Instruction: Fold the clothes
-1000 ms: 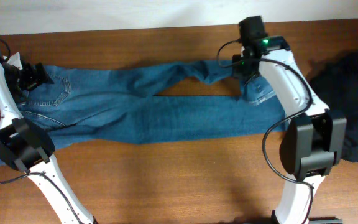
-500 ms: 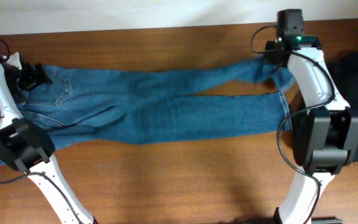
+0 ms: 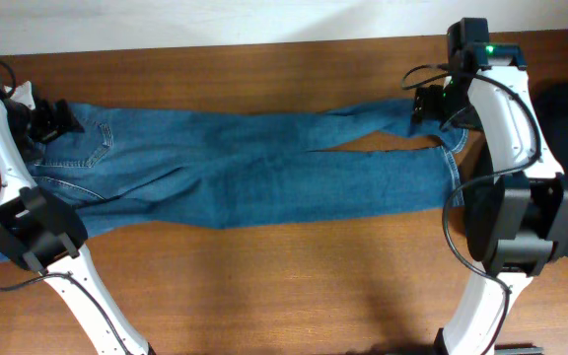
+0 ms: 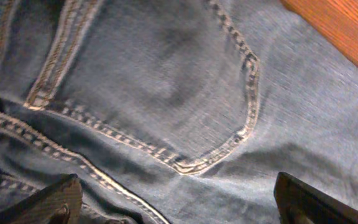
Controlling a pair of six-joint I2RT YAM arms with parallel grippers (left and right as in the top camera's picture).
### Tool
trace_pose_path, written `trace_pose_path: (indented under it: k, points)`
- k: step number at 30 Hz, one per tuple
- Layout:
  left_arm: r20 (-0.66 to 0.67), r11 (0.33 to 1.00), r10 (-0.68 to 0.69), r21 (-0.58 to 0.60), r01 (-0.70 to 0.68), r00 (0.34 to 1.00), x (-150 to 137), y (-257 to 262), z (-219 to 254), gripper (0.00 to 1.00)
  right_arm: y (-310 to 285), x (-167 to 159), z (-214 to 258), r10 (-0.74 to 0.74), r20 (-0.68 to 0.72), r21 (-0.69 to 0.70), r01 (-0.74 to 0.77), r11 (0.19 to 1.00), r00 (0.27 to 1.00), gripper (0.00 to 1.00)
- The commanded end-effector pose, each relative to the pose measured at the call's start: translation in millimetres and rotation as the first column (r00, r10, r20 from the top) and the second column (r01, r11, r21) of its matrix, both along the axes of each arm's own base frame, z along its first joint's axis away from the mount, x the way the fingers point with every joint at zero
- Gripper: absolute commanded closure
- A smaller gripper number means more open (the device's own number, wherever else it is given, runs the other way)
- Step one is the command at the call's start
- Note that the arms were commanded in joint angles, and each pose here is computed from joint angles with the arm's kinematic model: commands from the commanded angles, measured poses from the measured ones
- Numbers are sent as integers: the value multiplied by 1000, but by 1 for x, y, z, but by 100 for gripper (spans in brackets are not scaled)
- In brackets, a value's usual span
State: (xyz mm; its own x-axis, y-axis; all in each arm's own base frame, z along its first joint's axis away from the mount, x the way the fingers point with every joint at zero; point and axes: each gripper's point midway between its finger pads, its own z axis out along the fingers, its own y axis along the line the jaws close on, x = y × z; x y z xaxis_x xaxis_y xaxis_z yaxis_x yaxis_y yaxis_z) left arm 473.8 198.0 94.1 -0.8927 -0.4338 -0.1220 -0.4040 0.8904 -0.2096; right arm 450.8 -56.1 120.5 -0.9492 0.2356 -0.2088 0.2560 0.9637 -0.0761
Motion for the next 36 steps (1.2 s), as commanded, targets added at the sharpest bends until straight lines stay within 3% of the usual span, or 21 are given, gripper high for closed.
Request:
trace_pose_path:
  k: [1,4,7,10,11,17,22,23,25,32,33,36]
  points:
    - [9,994,-103,-36,104,995,5,-24,-2,5,49,-27,25,45,-43,246,-33,969,998,1]
    - [-13,991,-123,-48,123,992,3,-36,-3,7,70,-55,17,100,-148,334,-46,942,984,1]
    - [-46,987,-150,-63,147,988,-1,-51,-4,15,90,-76,-3,176,-226,364,-84,927,958,0]
    - [-101,984,-164,-88,156,981,-12,-62,-6,19,103,-89,-22,210,-274,363,-101,926,938,13]
    - [-112,984,-167,-85,158,980,-14,-62,-7,24,108,-94,-29,222,-286,364,-109,925,932,18]
    - [-172,987,-134,-111,116,976,-22,-68,-20,27,120,-106,-62,255,-312,366,-132,921,915,33]
    - [-263,992,-127,-34,122,957,-36,-53,-35,26,108,-106,-88,244,-302,297,-152,943,921,60]
    - [-257,992,-126,-35,121,958,-35,-54,-36,26,107,-103,-92,244,-288,290,-158,944,926,70]
    - [-246,992,-126,-29,123,961,-32,-53,-37,26,105,-97,-96,242,-261,272,-169,947,934,77]
    - [-220,992,-125,-15,125,967,-24,-51,-37,25,91,-65,-109,229,-156,168,-203,965,961,84]
    - [-220,992,-125,-15,125,967,-24,-51,-37,17,90,-65,-111,228,-159,160,-203,966,961,84]
    - [-224,992,-126,-17,125,966,-24,-51,-40,13,88,-71,-124,228,-202,157,-199,967,952,84]
